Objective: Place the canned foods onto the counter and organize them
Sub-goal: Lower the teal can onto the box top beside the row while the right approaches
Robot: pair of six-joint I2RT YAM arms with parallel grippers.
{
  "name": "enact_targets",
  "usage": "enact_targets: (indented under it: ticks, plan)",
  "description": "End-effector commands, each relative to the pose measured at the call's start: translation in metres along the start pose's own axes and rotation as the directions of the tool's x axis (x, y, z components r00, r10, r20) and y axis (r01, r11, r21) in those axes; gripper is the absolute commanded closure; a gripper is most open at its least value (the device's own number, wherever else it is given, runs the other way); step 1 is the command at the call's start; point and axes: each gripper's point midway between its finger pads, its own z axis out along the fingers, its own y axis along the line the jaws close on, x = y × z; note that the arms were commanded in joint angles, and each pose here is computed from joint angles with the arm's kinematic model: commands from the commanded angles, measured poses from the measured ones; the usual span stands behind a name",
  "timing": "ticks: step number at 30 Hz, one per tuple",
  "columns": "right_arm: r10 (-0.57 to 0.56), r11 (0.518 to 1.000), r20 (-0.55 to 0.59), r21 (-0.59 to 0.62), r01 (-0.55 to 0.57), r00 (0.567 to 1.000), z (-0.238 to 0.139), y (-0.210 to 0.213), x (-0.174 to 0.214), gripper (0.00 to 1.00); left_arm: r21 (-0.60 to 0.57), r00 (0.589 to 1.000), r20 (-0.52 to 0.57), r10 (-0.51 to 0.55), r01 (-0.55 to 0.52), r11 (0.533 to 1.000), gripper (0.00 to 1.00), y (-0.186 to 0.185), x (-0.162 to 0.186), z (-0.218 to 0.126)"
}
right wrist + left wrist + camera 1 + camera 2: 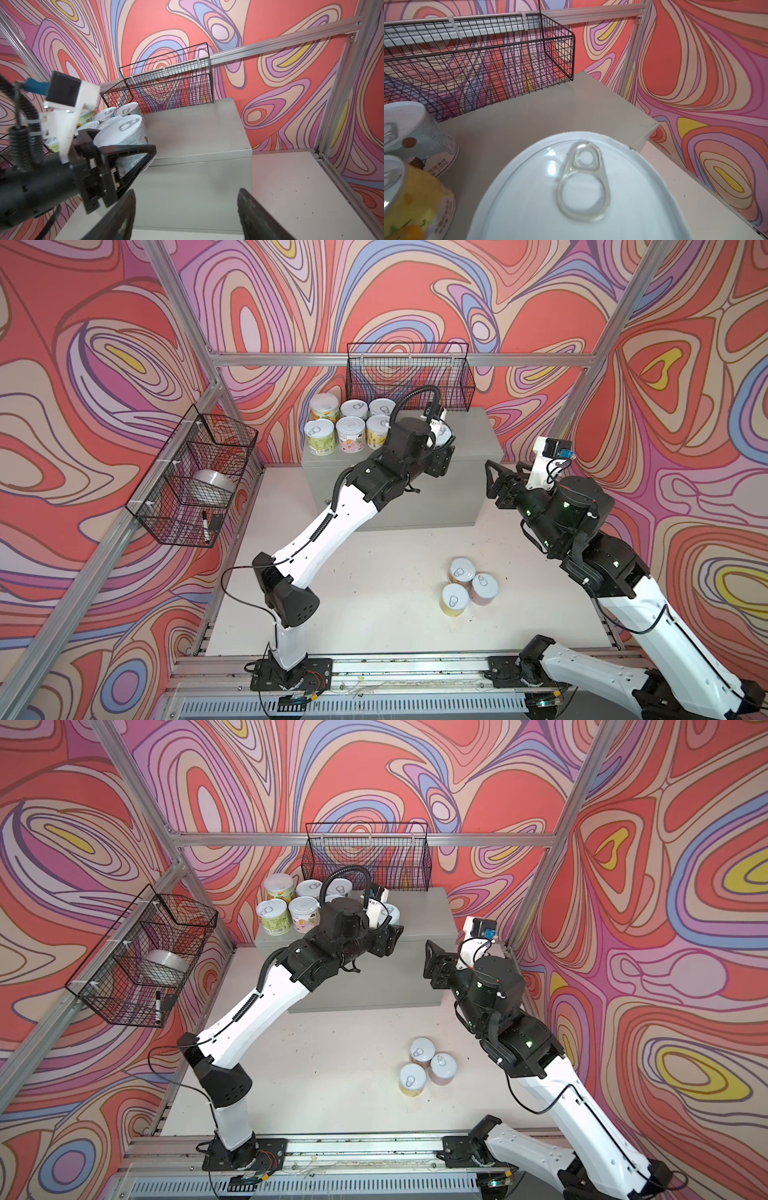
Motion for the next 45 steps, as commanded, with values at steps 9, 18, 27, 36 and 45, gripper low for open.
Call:
enact_targets:
  ticks: [9,18,27,36,45]
  plan:
    - [-0.046,0.996,0.018,0.074,0.044,0.999,-0.004,-0.015,0.0,0.2,-0.036,0.993,0.044,-0.106,0.108,0.994,1.0,0.034,-0.021,0.035]
    - [-0.065,0.996,-0.013,0.067,0.066,0.998,0.008,-0.01,0.011,0.18,-0.042,0.992,-0.002,-0.127,0.127,0.991,0.95,0.035,-0.001,0.054]
    - [-0.05,0.997,-0.05,0.048,0.053,0.997,0.013,-0.007,0.024,0.16,-0.067,0.991,-0.011,-0.133,0.132,0.989,0.32,0.038,0.007,0.062]
    - [-0.074,0.996,-0.09,0.047,0.078,0.993,0.023,-0.006,0.038,0.13,-0.071,0.991,0.042,-0.13,0.133,0.989,0.0,0.041,-0.011,0.055]
    - [-0.088,0.996,-0.079,0.022,0.09,0.993,0.031,0.003,0.037,0.15,-0.051,0.981,0.151,-0.124,0.133,0.99,0.0,0.039,-0.052,0.025]
